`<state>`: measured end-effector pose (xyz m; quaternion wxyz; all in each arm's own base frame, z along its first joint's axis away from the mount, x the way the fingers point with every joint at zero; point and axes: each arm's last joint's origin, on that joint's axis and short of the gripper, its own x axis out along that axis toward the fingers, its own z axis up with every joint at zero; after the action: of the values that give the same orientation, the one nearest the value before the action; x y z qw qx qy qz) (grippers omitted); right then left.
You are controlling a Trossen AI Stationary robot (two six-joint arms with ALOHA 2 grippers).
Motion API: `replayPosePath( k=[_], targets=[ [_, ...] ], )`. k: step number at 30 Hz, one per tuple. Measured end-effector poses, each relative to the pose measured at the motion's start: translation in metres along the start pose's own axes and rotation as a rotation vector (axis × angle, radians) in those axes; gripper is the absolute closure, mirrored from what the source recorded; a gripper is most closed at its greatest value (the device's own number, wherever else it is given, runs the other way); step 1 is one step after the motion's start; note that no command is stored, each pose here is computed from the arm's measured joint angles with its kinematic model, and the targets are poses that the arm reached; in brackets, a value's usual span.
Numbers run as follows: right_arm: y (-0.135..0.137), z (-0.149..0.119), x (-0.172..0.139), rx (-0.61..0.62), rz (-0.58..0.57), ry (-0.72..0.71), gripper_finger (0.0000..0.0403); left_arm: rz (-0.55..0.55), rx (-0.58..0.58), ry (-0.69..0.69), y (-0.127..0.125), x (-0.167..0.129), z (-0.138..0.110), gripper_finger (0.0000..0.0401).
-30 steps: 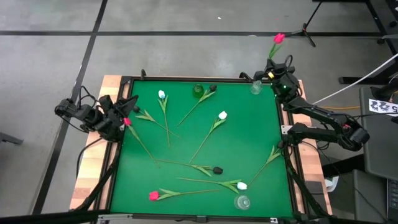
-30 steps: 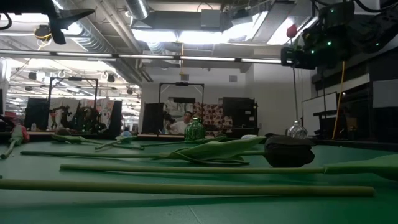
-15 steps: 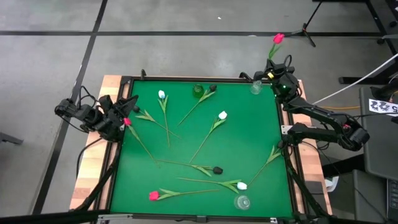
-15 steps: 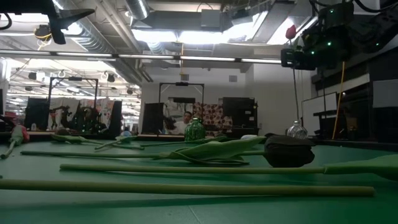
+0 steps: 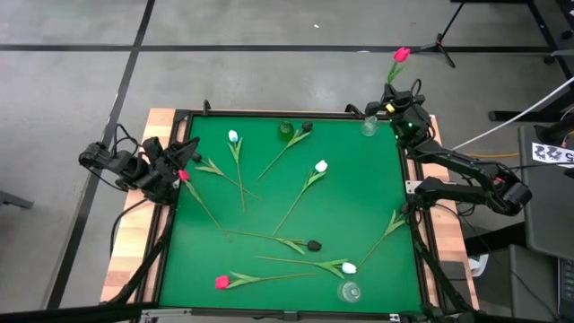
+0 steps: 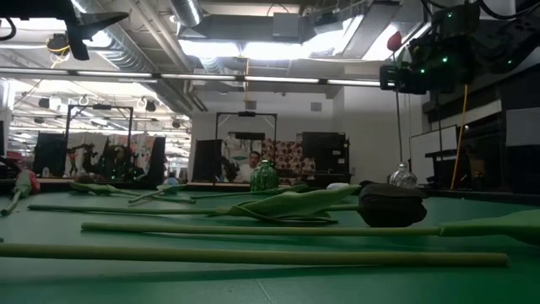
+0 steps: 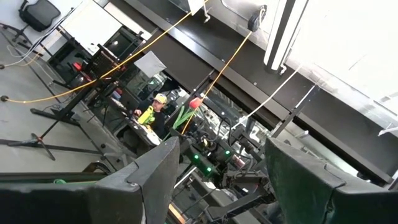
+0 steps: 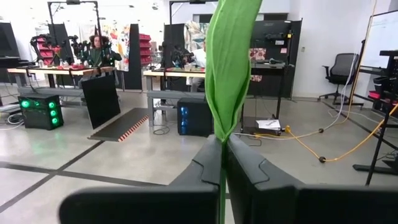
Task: Sort flowers into vase by color
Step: Put the pink tulip into the top transparent vase
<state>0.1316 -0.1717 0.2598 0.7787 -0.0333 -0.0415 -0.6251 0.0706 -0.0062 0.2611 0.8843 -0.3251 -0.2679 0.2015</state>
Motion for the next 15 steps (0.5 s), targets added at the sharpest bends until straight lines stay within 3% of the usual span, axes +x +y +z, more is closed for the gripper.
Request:
replayPosePath(
  k=[15],
  targets=[
    [0.0001,-0.0044,0.0002,-0.021,0.001,0.039,0.0395,0.005,0.012,0.017,0.0008,0.0,-0.0025,0.0168]
  ],
)
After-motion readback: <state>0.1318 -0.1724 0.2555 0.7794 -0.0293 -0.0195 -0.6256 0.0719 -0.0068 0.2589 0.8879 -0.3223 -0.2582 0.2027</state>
